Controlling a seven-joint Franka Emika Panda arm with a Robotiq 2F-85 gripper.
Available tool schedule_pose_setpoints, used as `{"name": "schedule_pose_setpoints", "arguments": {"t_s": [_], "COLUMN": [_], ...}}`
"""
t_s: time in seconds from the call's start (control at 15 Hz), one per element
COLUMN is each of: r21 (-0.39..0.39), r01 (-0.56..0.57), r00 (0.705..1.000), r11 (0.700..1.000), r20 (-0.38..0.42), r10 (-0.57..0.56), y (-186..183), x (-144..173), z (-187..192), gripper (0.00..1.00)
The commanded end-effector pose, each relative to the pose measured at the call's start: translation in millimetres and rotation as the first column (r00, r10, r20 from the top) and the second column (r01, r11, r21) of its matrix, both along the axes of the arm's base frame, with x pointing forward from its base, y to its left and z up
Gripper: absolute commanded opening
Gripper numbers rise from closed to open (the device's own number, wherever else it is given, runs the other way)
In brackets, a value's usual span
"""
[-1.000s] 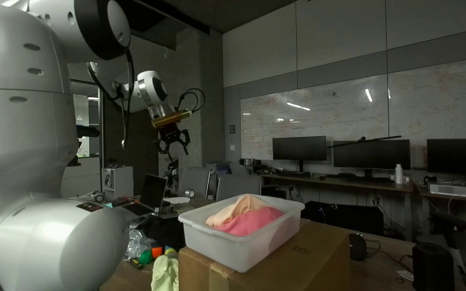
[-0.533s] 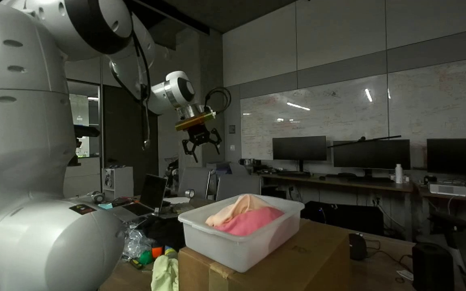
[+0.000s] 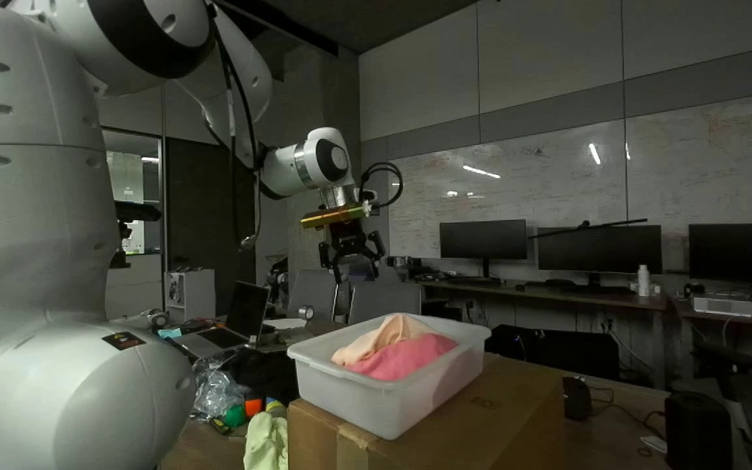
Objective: Remove the yellow towel and peach t-shirt from the white storage bin and place them on the table
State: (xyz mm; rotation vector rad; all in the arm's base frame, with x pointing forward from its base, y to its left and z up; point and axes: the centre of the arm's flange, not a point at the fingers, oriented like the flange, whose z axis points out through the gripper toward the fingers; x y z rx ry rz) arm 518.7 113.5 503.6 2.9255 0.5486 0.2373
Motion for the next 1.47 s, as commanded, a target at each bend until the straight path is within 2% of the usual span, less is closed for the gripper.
{"name": "schedule_pose_setpoints", "arguments": {"t_s": [0.0, 0.13, 0.33, 0.67, 0.8, 1.0, 1.4], "r21": [0.073, 0.078, 0.013, -0.054, -0.074, -0.1, -0.199], "r01": [0.103, 0.168, 0.194, 0.226, 0.229, 0.227, 0.219], "r00": [0.995, 0.986, 0.977, 0.94, 0.929, 0.928, 0.947], "r11": [0.992, 0.983, 0.981, 0.973, 0.971, 0.969, 0.955], "r20": [0.0, 0.007, -0.089, -0.248, -0.281, -0.278, -0.191], "r10": [-0.103, -0.169, -0.192, -0.232, -0.241, -0.247, -0.257], "y": [-18.1, -27.6, -45.7, -67.9, -72.2, -76.2, -90.3], "x": [-14.0, -16.4, -25.3, -46.4, -48.6, -47.1, -36.5], "z": [-4.8, -10.4, -19.0, -35.8, -40.9, -48.0, -58.5], "gripper": [1.0, 1.0, 1.0, 1.0, 1.0, 1.0, 1.0]}}
